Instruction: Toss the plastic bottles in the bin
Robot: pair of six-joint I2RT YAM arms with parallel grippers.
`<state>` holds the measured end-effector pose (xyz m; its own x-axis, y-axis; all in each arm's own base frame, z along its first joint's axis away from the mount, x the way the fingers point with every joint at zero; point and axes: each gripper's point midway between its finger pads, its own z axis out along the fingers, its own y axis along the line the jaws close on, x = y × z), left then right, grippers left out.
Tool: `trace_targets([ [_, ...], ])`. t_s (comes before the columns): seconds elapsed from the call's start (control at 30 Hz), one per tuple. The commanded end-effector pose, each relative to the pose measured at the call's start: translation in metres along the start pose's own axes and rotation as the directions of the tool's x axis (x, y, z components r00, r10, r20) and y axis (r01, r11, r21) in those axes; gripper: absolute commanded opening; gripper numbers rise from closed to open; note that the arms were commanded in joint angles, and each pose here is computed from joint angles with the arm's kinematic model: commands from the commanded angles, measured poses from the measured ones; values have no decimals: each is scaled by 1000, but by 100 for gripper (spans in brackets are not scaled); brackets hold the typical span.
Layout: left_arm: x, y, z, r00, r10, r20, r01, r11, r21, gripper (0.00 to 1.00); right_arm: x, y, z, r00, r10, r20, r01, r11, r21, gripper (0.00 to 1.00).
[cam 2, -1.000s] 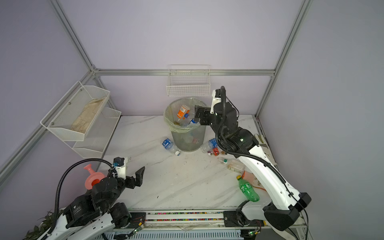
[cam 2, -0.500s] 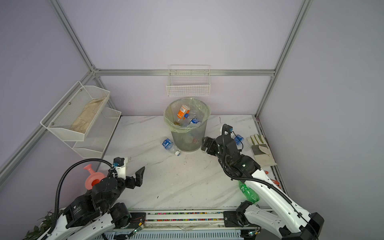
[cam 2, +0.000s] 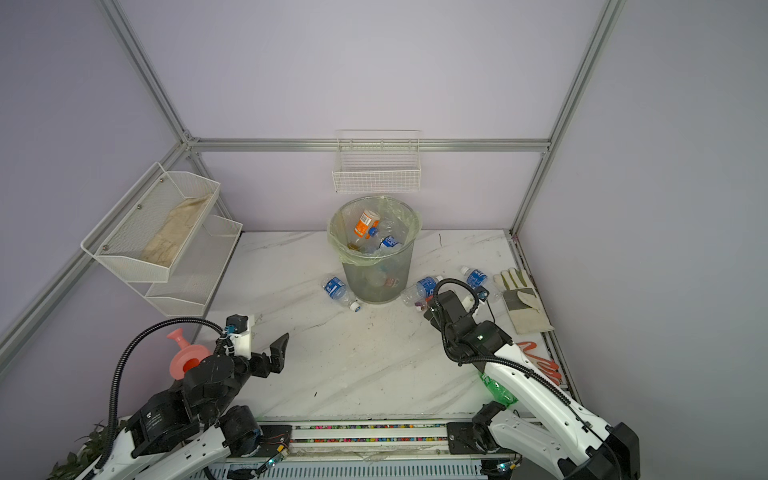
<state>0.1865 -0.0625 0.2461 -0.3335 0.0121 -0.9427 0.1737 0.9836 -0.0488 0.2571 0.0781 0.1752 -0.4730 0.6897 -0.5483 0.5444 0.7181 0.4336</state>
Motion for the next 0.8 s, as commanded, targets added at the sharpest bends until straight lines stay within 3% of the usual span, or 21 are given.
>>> trace_targets([
  [0.0,-16,7,-19,991,-82,102,78,996,48,100,-2,-50,3,978,201,49,-207,959,192,97],
  [0.13,-17,8,-20,990,-88,107,83,995,48,100,-9,-79,-6,933,341,113,-359,880,312,97],
  [0.33,-15,6,-17,992,-77,96,73,996,44,100,-3,-98,0,845,524,105,-522,768,370,97],
  [0.47,-15,6,-17,993,-76,93,72,997,41,100,10,-121,10,728,673,128,-652,624,431,97],
  [0.77,-15,7,-19,991,-84,102,79,995,52,100,4,-144,21,514,832,210,-817,399,417,96],
])
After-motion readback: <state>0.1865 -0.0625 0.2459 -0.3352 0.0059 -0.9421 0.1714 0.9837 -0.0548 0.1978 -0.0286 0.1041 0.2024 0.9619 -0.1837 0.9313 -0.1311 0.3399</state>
